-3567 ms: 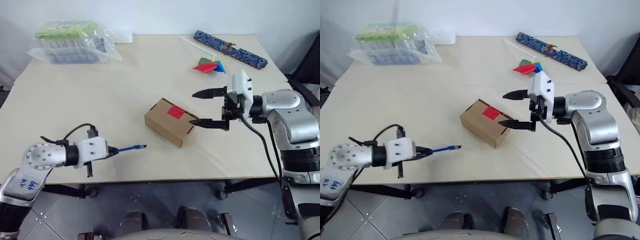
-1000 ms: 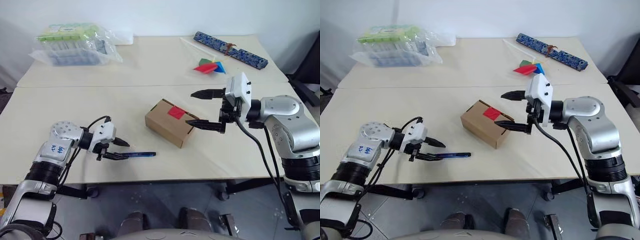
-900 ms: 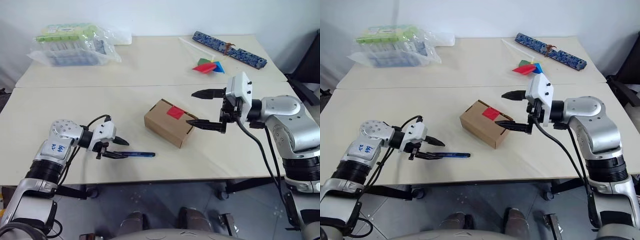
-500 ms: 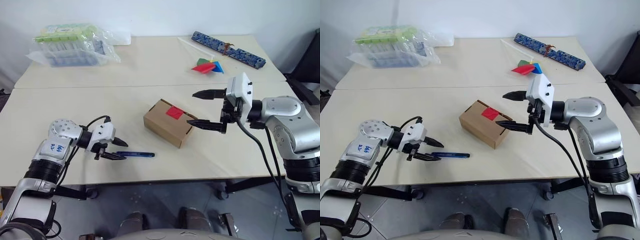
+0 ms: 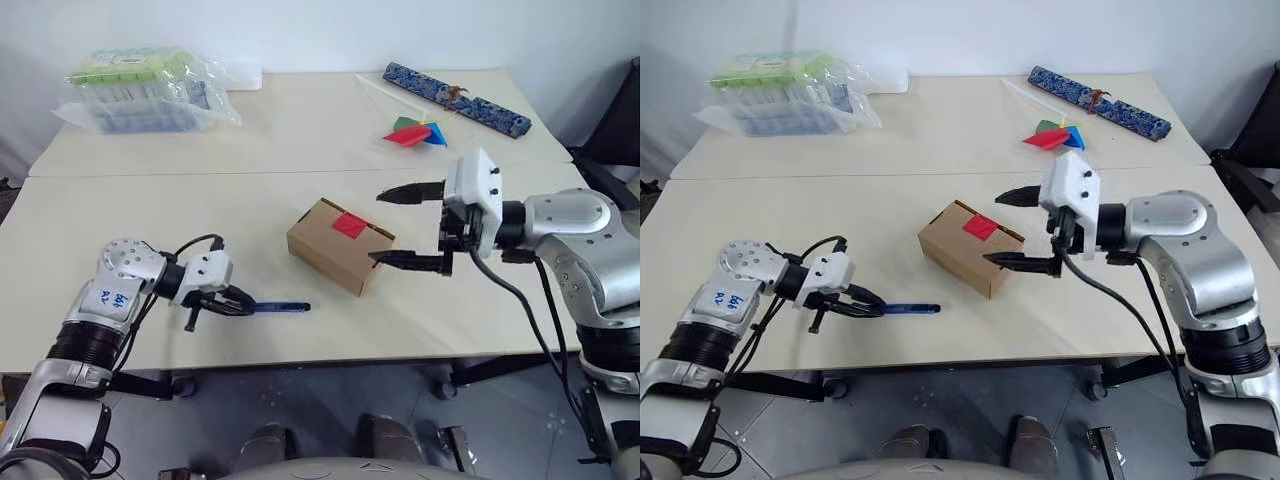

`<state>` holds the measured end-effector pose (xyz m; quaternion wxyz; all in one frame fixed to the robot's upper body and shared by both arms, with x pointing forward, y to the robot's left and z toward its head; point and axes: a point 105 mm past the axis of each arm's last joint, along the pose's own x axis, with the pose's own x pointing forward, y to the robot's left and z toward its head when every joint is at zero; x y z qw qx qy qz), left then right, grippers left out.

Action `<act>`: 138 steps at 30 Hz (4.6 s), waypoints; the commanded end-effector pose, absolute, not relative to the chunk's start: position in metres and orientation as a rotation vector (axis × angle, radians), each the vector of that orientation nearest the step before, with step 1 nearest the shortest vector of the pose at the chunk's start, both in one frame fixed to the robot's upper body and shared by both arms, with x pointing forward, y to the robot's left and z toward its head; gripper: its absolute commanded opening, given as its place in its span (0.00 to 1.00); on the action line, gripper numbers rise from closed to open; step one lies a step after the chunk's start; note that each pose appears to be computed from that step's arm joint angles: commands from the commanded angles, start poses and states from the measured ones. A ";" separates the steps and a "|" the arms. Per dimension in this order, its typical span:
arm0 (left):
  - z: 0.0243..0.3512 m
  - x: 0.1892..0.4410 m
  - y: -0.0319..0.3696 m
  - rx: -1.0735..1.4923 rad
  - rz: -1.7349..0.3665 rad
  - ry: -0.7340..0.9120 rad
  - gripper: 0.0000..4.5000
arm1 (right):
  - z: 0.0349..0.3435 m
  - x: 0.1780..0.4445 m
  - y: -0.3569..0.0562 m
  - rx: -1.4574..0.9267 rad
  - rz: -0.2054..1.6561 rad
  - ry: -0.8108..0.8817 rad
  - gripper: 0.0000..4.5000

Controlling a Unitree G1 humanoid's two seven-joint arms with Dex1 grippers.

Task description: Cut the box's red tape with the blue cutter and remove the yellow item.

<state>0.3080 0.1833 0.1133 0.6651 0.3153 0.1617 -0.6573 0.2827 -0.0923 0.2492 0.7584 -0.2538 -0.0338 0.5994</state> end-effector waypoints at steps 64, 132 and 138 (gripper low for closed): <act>0.089 0.264 0.170 0.735 -1.509 0.691 0.10 | 0.099 0.260 0.003 -0.935 1.502 0.148 0.01; 0.235 0.344 0.142 0.798 -1.077 -0.532 0.10 | 0.290 0.342 -0.031 -0.081 1.211 0.381 0.99; 0.234 0.343 0.141 0.796 -1.086 -0.536 0.10 | 0.288 0.346 -0.028 -0.074 1.215 0.394 0.91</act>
